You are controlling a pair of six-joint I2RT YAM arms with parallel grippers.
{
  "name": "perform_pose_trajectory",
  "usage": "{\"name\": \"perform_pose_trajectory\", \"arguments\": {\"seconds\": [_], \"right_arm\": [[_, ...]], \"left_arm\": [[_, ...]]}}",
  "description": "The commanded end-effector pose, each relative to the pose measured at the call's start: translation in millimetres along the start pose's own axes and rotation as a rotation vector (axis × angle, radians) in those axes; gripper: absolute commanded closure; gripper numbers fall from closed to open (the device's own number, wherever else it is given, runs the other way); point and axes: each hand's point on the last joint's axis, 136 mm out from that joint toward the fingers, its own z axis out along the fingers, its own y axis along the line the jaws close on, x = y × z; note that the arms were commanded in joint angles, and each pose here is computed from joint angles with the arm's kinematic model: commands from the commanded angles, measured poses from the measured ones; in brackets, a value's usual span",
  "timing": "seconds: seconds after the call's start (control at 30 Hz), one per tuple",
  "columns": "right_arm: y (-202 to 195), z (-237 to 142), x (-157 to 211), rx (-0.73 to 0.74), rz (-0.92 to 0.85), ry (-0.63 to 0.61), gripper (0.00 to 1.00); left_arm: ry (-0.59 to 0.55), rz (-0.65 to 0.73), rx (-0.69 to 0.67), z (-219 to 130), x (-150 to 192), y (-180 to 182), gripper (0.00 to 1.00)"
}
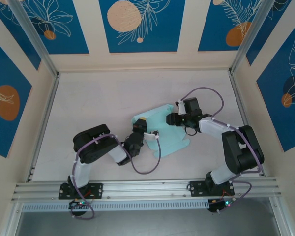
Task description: Fold the paper box
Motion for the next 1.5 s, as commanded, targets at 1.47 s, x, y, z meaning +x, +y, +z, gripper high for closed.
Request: {"name": "perform_pose_trajectory", "arguments": {"seconds": [1.47], "right_arm": [[39.4,-85.6,-84.2,-0.2,0.018,-0.039,0.6]], "left_arm": [[-0.072,0.295,0.105,6.0,-4.6,37.6,1.0]]}}
